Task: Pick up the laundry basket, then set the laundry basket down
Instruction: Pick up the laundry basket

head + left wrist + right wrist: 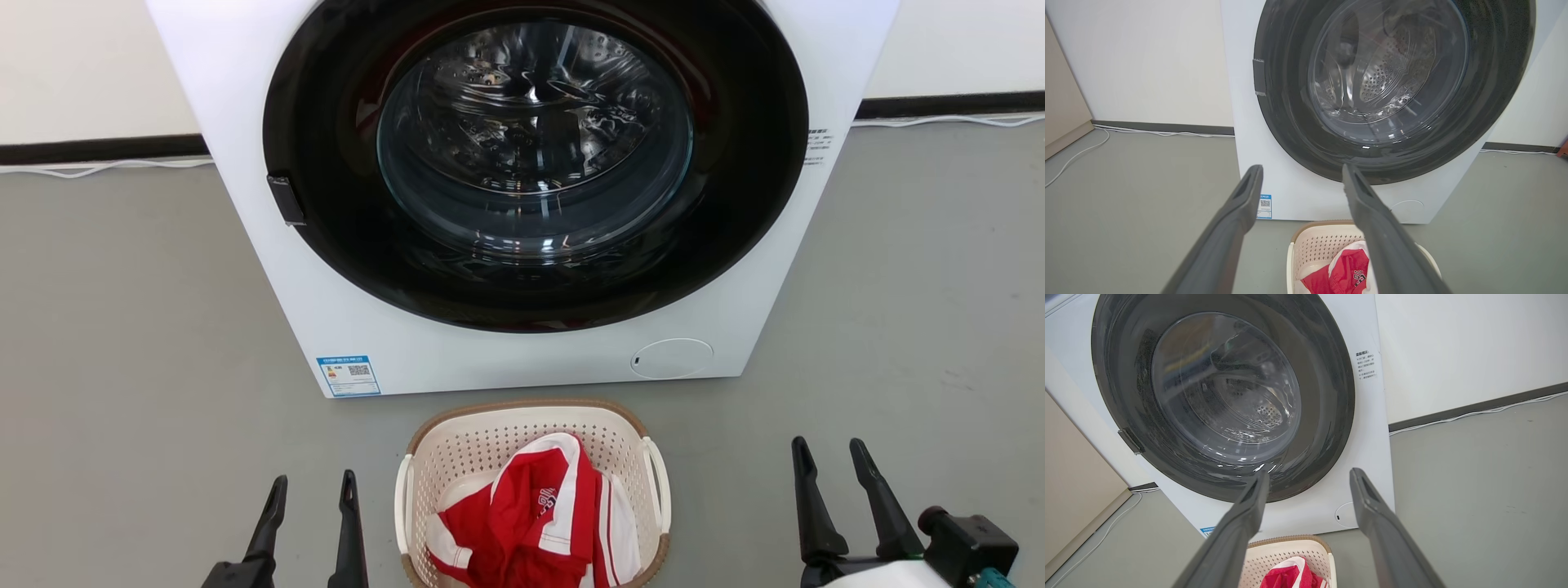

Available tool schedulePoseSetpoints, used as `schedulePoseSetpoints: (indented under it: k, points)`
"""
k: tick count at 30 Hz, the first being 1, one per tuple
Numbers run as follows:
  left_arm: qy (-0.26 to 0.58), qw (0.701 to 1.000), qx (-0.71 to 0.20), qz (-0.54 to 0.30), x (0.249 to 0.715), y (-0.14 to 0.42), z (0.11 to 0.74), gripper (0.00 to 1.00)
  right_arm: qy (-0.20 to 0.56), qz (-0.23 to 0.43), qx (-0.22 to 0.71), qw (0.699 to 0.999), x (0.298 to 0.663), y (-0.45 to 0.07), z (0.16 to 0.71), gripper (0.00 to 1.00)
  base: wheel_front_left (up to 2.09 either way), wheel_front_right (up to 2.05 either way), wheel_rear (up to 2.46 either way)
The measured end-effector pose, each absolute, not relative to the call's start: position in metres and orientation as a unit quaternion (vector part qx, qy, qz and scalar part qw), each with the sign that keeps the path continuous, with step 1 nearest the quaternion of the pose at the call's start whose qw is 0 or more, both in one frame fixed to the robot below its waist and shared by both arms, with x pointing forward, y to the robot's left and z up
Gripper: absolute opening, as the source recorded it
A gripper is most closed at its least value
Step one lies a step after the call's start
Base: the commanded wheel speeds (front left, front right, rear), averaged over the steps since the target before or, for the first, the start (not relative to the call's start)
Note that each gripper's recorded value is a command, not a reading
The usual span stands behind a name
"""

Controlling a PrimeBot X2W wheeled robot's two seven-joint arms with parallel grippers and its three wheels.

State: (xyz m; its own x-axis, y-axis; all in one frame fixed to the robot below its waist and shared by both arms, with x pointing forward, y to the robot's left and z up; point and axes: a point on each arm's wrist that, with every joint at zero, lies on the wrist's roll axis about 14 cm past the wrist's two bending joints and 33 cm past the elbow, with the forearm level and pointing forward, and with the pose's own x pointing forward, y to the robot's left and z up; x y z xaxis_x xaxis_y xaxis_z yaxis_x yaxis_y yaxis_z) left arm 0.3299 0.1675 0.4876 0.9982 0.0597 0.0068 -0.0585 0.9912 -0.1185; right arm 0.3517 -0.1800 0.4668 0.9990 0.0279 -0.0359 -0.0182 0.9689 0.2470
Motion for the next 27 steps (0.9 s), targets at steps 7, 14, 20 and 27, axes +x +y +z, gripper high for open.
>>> schedulePoseSetpoints:
  k: [7,14,20,27]
  points:
    - [-0.002,0.998,-0.061,0.033,0.325,0.17,0.485,1.0,0.016,-0.002,0.124,0.992,0.344,-0.189,0.468,1.0,0.0,0.0,0.0]
    - [-0.001,0.998,-0.061,0.032,0.325,0.17,0.485,1.0,0.013,-0.007,0.124,0.992,0.343,-0.193,0.469,1.0,0.0,0.0,0.0]
    - [0.0,0.998,-0.061,0.032,0.324,0.17,0.484,1.0,0.013,-0.008,0.124,0.992,0.343,-0.193,0.47,1.0,0.0,0.0,0.0]
    - [0.015,0.998,-0.06,0.031,0.324,0.17,0.475,1.0,0.021,-0.011,0.124,0.992,0.344,-0.195,0.464,1.0,0.0,0.0,0.0]
